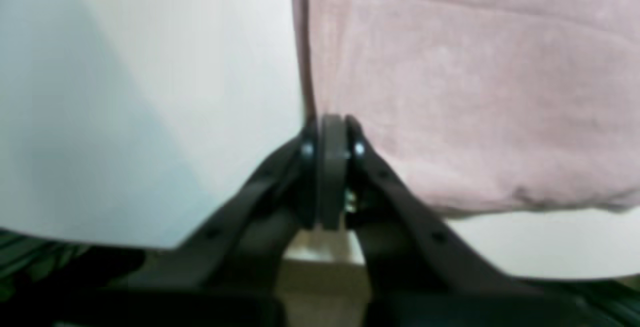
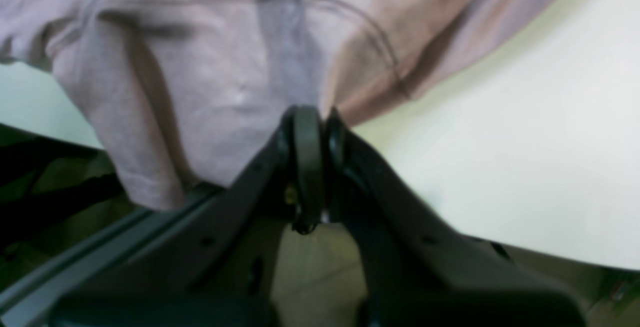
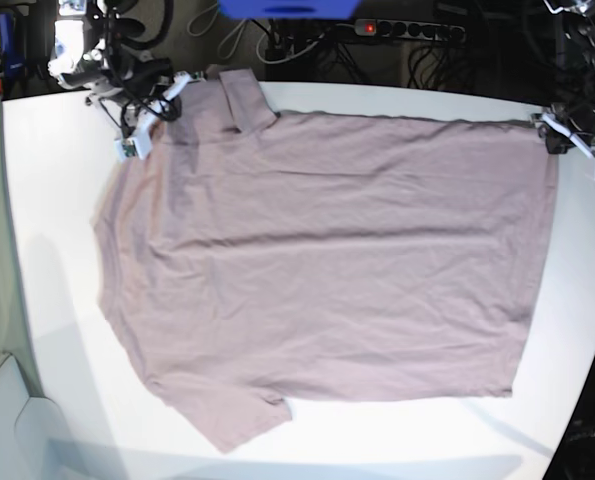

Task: Layout the t-shirt on the table in an organized manner, then fold the t-shirt properly
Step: 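Lift the shoulder edge with both grippers and fold it over the shirt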

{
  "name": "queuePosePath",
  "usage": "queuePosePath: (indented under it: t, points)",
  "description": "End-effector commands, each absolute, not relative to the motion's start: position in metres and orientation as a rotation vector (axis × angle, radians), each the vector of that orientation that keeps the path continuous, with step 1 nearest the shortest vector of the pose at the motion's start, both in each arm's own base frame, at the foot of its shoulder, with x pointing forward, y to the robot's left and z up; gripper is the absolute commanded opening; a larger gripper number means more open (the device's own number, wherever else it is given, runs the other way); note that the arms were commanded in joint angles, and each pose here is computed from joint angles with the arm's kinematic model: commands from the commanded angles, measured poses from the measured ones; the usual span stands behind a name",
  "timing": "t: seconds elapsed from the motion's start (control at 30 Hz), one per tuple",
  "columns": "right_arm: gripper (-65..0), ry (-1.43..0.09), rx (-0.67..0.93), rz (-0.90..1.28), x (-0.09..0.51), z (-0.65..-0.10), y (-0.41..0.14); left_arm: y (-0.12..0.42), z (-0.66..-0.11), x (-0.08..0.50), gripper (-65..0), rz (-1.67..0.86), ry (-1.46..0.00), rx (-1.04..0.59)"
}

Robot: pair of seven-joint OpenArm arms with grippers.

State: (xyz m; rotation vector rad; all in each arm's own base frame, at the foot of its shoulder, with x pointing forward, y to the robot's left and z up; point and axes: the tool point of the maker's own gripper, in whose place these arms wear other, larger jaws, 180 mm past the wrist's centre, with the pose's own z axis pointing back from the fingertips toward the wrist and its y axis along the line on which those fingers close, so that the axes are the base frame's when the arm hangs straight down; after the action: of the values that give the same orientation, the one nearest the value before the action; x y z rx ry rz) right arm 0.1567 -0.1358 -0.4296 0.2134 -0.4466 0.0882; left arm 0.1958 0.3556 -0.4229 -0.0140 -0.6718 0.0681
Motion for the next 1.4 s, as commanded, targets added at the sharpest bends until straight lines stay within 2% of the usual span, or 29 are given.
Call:
queuePosePath:
  t: [0.0, 0.33, 0.67, 0.97, 1.37]
  points:
    - [-65.0, -0.448, 0.186, 0.118, 0.157, -0.424, -0.142, 0.363, -0.406, 0.206, -64.8, 0.047, -0.721, 0.012]
    - [-65.0, -0.496, 0.123, 0.19, 0.19, -0.392, -0.154, 0.359, -0.367, 0.238, -64.8, -0.016, -0.835, 0.054]
    - [-65.0, -0.55, 0.076, 0.219, 0.229, -0.37, -0.165, 0.37, -0.337, 0.279, -64.8, 0.017, -0.87, 0.077]
    - [-65.0, -0.658, 0.058, 0.233, 0.273, -0.343, -0.167, 0.369, -0.315, 0.309, -64.8, 0.023, -0.938, 0.068]
    - [-65.0, -0.661, 0.082, 0.177, 0.331, -0.348, -0.178, 0.372, -0.342, 0.335, -64.8, 0.135, -0.914, -0.057]
